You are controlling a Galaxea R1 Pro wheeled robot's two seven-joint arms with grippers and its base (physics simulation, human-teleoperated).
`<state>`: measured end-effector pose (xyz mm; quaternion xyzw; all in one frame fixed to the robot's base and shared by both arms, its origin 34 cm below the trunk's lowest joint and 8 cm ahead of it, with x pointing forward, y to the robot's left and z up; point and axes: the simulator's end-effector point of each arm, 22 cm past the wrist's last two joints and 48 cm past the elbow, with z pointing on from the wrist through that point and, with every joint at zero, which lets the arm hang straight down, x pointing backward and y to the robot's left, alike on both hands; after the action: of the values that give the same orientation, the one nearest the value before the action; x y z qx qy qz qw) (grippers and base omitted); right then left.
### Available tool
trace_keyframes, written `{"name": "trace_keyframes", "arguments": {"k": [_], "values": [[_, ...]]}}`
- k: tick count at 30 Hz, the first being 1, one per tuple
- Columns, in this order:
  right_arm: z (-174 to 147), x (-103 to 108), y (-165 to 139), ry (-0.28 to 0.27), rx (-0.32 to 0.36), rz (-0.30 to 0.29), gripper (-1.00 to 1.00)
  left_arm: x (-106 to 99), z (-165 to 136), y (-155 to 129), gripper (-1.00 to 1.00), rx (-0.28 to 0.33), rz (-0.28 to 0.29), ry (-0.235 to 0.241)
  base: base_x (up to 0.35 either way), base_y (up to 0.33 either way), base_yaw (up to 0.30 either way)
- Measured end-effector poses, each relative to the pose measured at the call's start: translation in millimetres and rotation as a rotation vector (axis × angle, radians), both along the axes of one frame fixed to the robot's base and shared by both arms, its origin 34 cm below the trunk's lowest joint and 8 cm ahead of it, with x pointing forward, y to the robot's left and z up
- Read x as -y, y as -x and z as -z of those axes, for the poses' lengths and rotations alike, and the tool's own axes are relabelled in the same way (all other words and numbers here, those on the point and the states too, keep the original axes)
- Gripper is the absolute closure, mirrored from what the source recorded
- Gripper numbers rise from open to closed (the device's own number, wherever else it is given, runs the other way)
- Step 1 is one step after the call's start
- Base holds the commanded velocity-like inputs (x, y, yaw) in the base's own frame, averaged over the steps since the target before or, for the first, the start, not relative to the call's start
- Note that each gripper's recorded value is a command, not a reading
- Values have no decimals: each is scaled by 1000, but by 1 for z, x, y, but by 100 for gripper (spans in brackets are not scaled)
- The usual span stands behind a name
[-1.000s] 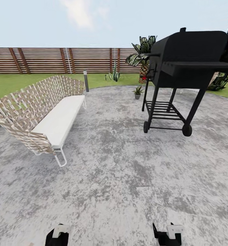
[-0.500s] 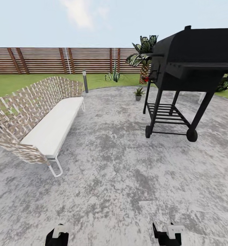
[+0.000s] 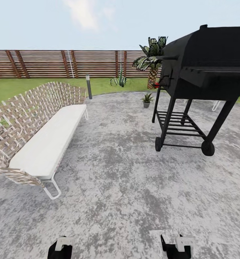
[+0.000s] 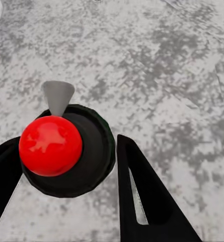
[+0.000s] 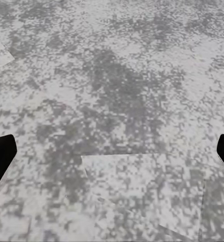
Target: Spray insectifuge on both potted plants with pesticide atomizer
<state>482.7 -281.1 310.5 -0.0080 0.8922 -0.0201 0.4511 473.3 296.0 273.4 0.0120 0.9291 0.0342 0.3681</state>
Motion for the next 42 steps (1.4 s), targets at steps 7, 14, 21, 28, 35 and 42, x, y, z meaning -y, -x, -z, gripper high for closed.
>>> {"name": "trace_keyframes", "arguments": {"k": [7, 14, 21, 28, 35, 42], "values": [[0, 0, 0, 0, 0, 0, -100, 0, 0, 0, 100, 0, 0, 0, 339, 0, 0], [0, 0, 0, 0, 1, 0, -100, 0, 0, 0, 100, 1, 0, 0, 339, 0, 0], [0, 0, 0, 0, 2, 0, -100, 0, 0, 0, 100, 1, 0, 0, 339, 0, 0], [-1, 1, -1, 1, 2, 0, -100, 0, 0, 0, 100, 1, 0, 0, 339, 0, 0], [0, 0, 0, 2, 2, -3, -100, 0, 0, 0, 100, 1, 1, 0, 339, 0, 0], [0, 1, 0, 2, 2, -2, -100, 0, 0, 0, 100, 1, 1, 0, 339, 0, 0]]}}
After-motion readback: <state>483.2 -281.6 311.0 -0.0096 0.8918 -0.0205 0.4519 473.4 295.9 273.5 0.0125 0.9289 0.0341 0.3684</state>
